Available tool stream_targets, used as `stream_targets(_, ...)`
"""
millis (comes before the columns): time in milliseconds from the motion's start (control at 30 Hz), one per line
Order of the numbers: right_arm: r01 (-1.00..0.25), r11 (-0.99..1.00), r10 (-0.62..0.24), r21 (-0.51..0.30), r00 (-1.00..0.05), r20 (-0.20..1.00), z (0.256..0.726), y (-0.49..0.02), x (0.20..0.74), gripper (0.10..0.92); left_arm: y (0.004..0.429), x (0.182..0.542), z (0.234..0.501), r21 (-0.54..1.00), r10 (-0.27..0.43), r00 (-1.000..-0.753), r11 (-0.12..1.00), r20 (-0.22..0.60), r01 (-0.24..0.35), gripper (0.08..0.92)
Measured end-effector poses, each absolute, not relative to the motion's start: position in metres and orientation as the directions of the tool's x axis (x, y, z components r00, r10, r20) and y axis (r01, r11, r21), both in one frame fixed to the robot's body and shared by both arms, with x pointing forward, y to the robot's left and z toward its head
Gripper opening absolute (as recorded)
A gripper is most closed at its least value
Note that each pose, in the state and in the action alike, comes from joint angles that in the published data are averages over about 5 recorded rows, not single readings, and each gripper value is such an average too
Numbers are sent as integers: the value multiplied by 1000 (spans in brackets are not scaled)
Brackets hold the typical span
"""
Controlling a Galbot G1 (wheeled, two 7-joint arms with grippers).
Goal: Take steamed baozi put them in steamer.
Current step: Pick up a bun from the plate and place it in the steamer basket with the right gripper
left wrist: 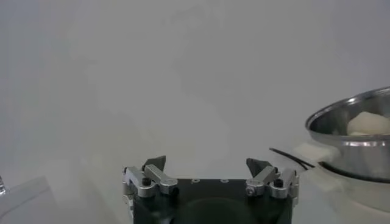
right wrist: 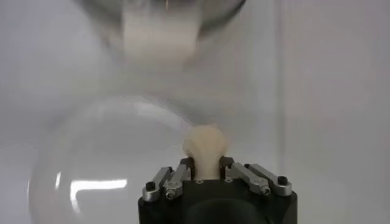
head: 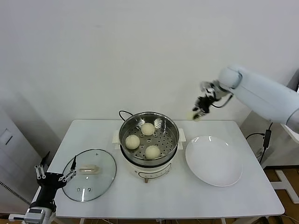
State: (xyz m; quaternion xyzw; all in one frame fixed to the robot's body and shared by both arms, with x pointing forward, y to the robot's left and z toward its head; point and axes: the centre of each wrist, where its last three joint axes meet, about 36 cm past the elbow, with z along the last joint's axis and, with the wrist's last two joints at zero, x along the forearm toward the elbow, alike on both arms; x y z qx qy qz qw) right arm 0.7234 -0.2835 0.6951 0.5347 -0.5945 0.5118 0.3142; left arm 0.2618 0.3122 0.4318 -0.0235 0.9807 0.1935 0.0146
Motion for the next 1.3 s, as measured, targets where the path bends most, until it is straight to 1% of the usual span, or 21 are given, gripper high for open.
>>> stream_targets(167,-959,-143,-320,-246,-191,928,703,-232,706,291,313,262,432,374,-41,-998,926,-42,-54,823)
stream_targets(300,-955,-189,-310,-227,-162,937,690,-198,692,296,313,262,432,370,-39,-998,928,-44,-52,823)
stream_targets(433,-949,-226,-293,-220,-149,944,667,-175,683,306,312,262,431,365,-36,-998,930,-44,-50,823)
stream_targets(633,-934,-268,-261,-236,-166,951,634,-158,678,335,313,260,429,362,-32,-999,931,-43,-45,823)
stream_targets(900,-926,-275,-227,-258,-198,954,605,-158,677,377,317,260,429,364,-32,-999,930,-41,-45,823)
stream_targets(1000,-928,-267,-227,-260,-201,953,600,-157,676,437,316,261,428,361,-32,-999,932,-40,-44,823)
stream_targets(1300,-935,-241,-244,-262,-203,948,597,-155,677,694,315,263,429,360,-30,-999,932,-42,-43,823)
